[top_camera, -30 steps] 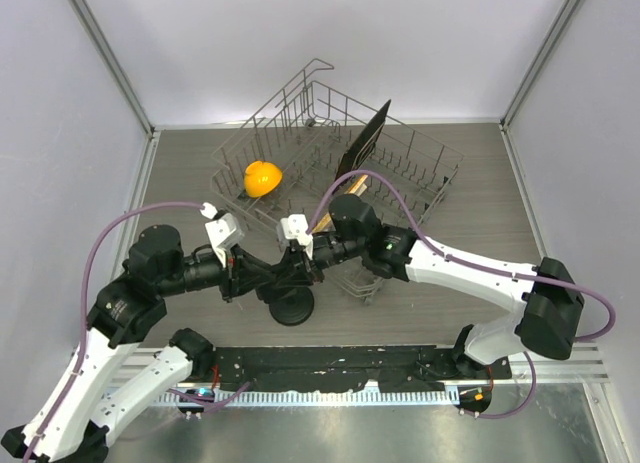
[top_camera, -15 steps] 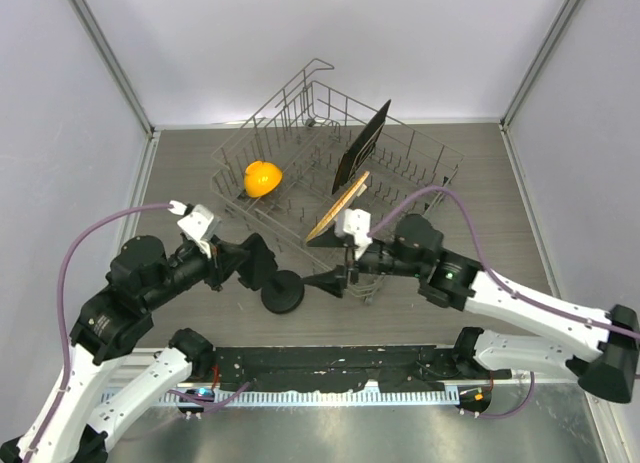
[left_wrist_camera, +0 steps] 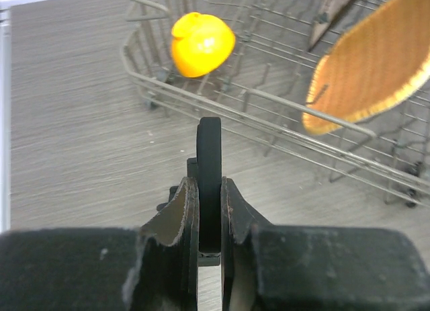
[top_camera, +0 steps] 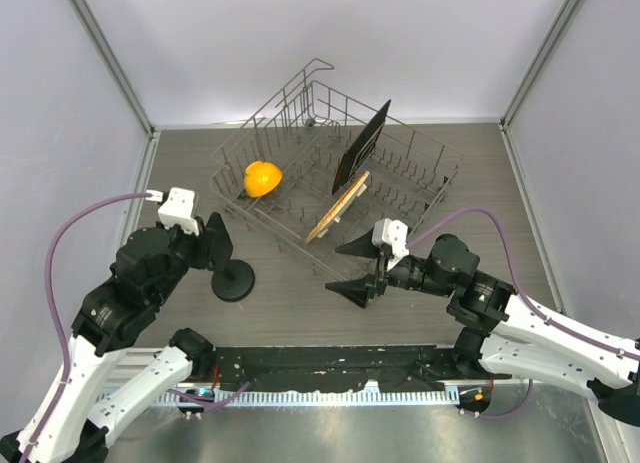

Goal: Place the phone on the phone stand

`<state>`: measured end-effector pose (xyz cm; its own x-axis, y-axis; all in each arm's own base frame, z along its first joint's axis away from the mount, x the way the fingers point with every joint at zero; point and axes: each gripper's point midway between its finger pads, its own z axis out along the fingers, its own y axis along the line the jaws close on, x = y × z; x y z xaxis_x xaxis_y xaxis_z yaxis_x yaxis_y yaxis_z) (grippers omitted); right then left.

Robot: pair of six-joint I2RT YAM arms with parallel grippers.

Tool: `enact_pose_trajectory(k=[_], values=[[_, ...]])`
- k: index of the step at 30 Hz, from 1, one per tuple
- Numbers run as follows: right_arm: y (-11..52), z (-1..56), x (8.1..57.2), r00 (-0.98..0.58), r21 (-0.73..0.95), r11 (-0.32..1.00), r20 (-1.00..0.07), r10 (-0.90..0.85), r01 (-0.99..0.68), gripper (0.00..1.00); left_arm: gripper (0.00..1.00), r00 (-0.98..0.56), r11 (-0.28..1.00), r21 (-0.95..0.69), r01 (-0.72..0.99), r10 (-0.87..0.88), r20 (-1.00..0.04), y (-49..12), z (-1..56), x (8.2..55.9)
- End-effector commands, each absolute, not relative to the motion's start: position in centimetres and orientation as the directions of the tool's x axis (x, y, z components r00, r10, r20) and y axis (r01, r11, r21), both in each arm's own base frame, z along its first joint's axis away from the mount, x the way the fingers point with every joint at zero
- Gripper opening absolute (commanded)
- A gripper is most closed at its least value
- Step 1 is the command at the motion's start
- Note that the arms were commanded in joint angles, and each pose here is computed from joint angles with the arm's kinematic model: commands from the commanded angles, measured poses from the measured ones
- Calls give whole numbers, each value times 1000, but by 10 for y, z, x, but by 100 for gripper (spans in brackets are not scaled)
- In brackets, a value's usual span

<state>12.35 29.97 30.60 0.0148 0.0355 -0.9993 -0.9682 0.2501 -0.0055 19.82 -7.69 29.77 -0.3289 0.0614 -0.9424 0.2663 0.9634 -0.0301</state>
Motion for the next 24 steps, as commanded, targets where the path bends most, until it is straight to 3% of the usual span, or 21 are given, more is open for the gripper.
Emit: enact_pose_trajectory(k=[1, 10, 15, 24], values=[[292, 307, 123, 1, 11, 276, -999, 43, -961, 78, 0, -141, 999, -22, -24, -25, -990, -30, 357, 219], [289, 306, 113, -37, 53, 246, -997, 72, -968, 78, 0, -109, 920, 22, -391, -23, -994, 38, 360, 203], [289, 307, 110, -53, 70, 233, -996, 78, -970, 78, 0, -130, 793, 54, -606, -32, -991, 74, 357, 181], [286, 311, 105, -65, 84, 219, -994, 91, -972, 78, 0, -88, 686, 9, -727, -80, -993, 96, 352, 159]])
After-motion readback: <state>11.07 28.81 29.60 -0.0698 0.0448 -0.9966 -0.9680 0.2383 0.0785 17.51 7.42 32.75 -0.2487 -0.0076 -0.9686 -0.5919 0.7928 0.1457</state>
